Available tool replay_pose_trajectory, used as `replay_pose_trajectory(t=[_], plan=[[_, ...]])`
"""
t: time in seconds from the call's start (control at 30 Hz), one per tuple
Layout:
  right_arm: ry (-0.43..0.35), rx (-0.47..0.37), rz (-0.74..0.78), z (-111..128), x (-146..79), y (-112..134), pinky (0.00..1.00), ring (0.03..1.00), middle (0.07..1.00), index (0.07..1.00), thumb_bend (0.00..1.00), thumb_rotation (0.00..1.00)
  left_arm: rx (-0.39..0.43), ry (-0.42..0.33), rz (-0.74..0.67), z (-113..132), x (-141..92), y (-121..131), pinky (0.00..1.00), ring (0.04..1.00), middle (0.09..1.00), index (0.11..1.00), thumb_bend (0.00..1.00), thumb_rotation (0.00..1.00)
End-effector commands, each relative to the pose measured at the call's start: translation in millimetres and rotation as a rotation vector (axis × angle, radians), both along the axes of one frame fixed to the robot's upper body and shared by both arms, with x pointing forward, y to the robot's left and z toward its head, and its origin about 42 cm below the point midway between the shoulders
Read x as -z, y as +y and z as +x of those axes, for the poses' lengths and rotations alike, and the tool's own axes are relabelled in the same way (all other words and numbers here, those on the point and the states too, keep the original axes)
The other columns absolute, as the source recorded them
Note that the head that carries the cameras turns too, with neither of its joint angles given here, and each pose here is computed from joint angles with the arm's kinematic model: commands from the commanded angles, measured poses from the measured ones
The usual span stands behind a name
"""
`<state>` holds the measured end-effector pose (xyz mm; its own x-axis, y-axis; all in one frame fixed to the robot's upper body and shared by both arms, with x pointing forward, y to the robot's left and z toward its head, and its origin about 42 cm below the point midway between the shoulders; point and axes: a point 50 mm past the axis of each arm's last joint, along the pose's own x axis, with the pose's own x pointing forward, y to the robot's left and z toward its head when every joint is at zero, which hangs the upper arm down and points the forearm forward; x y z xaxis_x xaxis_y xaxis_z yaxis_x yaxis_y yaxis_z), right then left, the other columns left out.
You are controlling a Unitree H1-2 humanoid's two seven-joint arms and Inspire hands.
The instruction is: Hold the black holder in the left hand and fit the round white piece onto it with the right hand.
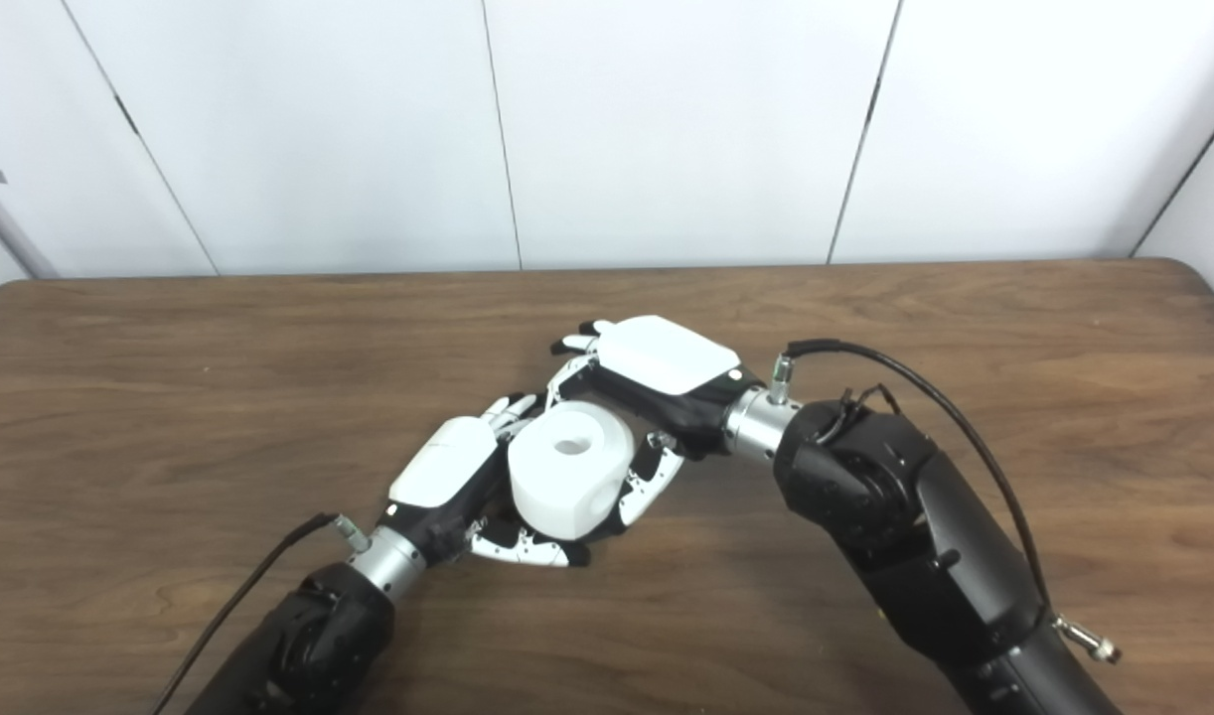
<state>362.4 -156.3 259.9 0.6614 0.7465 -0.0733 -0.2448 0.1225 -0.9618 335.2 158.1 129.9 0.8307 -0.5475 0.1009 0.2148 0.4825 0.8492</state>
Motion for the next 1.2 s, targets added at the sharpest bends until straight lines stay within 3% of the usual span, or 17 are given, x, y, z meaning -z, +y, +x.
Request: replay_pose_trajectory(t=[0.0,0.73,1.17], plan=[[-0.083,-0.02,0.035,2.2,-16.0,1.0,1.0,0.944,0.756,0.482,0.52,0.13,0.018,-0.041,-0.008,1.5,-9.4,-5.2,1.0,0.966,0.81,0.482,0.52,0.05],[-0.123,-0.036,0.025,-5.0,0.9,3.9,1.0,0.941,0.762,0.481,0.52,0.13,0.015,-0.045,-0.008,1.7,-12.2,-8.2,1.0,0.973,0.814,0.482,0.52,0.06],[-0.094,-0.045,0.012,-6.9,12.2,5.9,1.0,0.935,0.759,0.48,0.52,0.13,0.018,-0.047,-0.017,-2.0,-13.1,-11.7,1.0,0.971,0.811,0.482,0.52,0.06]])
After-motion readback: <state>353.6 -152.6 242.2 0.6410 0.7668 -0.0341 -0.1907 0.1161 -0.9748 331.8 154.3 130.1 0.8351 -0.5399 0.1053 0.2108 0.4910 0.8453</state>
